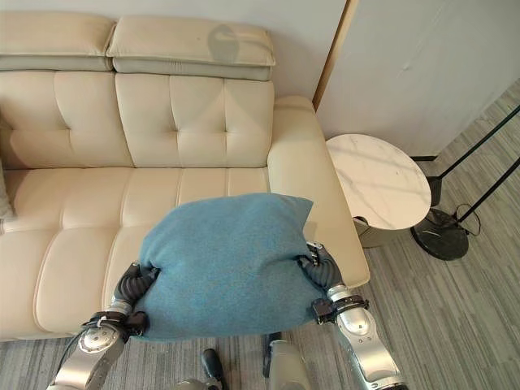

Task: Pick up all the scattered cushions and arrange them neatly on the sofa.

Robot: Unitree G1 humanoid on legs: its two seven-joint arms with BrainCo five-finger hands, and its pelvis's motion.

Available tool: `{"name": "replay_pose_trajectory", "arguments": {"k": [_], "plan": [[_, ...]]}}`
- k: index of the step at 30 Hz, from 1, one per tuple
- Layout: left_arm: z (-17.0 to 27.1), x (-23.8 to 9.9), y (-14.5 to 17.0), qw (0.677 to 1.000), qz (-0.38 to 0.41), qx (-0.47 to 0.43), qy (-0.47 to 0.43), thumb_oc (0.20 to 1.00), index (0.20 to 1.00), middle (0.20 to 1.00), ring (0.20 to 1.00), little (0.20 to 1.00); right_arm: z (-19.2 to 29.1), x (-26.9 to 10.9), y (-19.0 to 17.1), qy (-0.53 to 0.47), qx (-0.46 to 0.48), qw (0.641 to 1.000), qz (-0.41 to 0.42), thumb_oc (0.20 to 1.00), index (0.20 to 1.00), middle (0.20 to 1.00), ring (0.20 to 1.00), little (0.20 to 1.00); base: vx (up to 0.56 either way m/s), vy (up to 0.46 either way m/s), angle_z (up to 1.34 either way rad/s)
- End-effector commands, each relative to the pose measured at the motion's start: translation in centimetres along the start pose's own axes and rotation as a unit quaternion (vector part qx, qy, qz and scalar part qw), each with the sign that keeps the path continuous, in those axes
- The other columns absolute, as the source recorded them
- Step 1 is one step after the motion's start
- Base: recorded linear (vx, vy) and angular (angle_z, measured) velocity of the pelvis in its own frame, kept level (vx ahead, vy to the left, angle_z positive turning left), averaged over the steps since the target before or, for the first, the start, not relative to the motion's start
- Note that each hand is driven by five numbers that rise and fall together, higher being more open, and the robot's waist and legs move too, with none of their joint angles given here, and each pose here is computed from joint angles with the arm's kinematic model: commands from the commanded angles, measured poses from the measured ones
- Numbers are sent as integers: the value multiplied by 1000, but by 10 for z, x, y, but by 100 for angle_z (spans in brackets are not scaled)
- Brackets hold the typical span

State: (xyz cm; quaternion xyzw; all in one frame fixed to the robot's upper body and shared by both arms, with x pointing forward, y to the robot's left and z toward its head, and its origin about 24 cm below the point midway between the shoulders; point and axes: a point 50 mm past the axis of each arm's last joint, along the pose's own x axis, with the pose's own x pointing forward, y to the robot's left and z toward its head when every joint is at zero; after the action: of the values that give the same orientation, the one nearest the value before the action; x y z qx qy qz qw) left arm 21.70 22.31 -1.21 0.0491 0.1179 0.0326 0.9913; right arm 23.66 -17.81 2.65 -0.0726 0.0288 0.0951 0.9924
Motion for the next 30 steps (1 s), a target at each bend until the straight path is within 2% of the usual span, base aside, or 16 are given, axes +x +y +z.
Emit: {"name": "replay_pose_trajectory", "arguments": {"k": [1,7,20,26,29,30], "plan": [[44,2,-16,991,-39,-21,-124,200,200,200,200,200,35,11,3,-96,-3,995,32,200,200,200,200,200,149,-114,20],[40,1,-27,991,-66,-28,-114,200,200,200,200,200,29,4,-20,-76,-31,997,-9,200,200,200,200,200,173,-176,48],[41,-2,-17,992,-46,-15,-117,200,200,200,200,200,29,10,-11,-77,-23,997,-7,200,200,200,200,200,123,52,-34],[56,9,-9,989,-7,-7,-148,200,200,200,200,200,49,25,2,-126,-6,992,-10,200,200,200,200,200,46,82,-6],[77,20,-8,981,22,-13,-191,200,200,200,200,200,76,41,10,-183,-6,983,-19,200,200,200,200,200,-80,90,-11],[97,28,-8,972,38,-20,-230,200,200,200,200,200,97,52,19,-223,11,975,-19,200,200,200,200,200,-161,104,-21]]}}
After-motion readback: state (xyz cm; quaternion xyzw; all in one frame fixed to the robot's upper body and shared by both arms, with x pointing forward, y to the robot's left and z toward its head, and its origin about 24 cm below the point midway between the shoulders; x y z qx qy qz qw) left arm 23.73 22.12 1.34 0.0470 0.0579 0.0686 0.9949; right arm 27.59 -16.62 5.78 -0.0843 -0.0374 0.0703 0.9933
